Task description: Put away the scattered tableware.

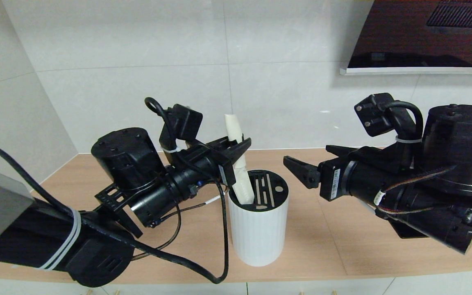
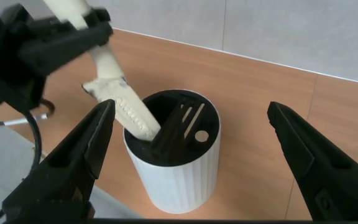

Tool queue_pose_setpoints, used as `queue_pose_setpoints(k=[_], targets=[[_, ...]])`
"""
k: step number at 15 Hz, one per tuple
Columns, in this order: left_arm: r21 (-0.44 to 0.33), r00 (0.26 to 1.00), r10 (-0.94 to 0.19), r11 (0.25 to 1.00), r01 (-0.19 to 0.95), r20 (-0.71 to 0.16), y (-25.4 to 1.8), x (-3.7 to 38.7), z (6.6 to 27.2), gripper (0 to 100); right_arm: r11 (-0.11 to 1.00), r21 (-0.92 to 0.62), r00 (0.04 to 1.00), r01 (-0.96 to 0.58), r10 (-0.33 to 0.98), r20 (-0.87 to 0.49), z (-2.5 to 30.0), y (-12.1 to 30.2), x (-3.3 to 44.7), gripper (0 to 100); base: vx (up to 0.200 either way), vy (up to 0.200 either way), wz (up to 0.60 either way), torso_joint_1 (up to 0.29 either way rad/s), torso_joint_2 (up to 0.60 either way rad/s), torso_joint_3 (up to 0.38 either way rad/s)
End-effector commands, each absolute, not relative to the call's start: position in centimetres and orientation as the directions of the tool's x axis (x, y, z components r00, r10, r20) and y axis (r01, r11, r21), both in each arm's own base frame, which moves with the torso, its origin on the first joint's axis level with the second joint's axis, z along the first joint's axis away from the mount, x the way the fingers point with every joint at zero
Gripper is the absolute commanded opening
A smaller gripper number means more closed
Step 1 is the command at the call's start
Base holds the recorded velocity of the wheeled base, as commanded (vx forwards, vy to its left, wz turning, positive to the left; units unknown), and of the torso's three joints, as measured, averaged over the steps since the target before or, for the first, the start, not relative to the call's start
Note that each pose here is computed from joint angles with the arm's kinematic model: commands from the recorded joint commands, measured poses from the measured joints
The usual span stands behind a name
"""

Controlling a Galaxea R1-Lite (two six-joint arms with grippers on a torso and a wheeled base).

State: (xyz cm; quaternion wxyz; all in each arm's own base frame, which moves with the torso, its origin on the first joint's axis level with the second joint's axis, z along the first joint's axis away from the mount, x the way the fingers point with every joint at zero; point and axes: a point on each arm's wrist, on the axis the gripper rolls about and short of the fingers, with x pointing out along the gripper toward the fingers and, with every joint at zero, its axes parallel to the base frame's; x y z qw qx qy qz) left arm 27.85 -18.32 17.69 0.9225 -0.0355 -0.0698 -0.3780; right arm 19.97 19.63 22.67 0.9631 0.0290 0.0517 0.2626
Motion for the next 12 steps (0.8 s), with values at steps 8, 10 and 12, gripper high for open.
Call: queue_pose_setpoints(k=[8, 10, 12], targets=[[-0.032, 0.713, -0.697, 0.713, 0.7, 0.075, -19.8, 29.0, 14.1, 0, 0.862, 0.08, 0.857, -0.501, 0.507, -0.093, 22.4, 19.8, 20.1, 100, 0.0, 0.0, 0.0, 0.0, 0.0, 0.0], [-0.036, 0.715, -0.696, 0.715, 0.699, 0.057, -20.1, 29.1, 13.5, 0, 0.862, 0.079, 0.857, -0.501, 0.507, -0.096, 22.3, 19.8, 20.2, 100, 0.0, 0.0, 0.0, 0.0, 0.0, 0.0], [-0.04, 0.722, -0.691, 0.72, 0.692, 0.036, -20.4, 29.4, 12.7, 0, 0.862, 0.08, 0.857, -0.501, 0.507, -0.095, 22.4, 19.8, 20.1, 100, 0.0, 0.0, 0.0, 0.0, 0.0, 0.0]])
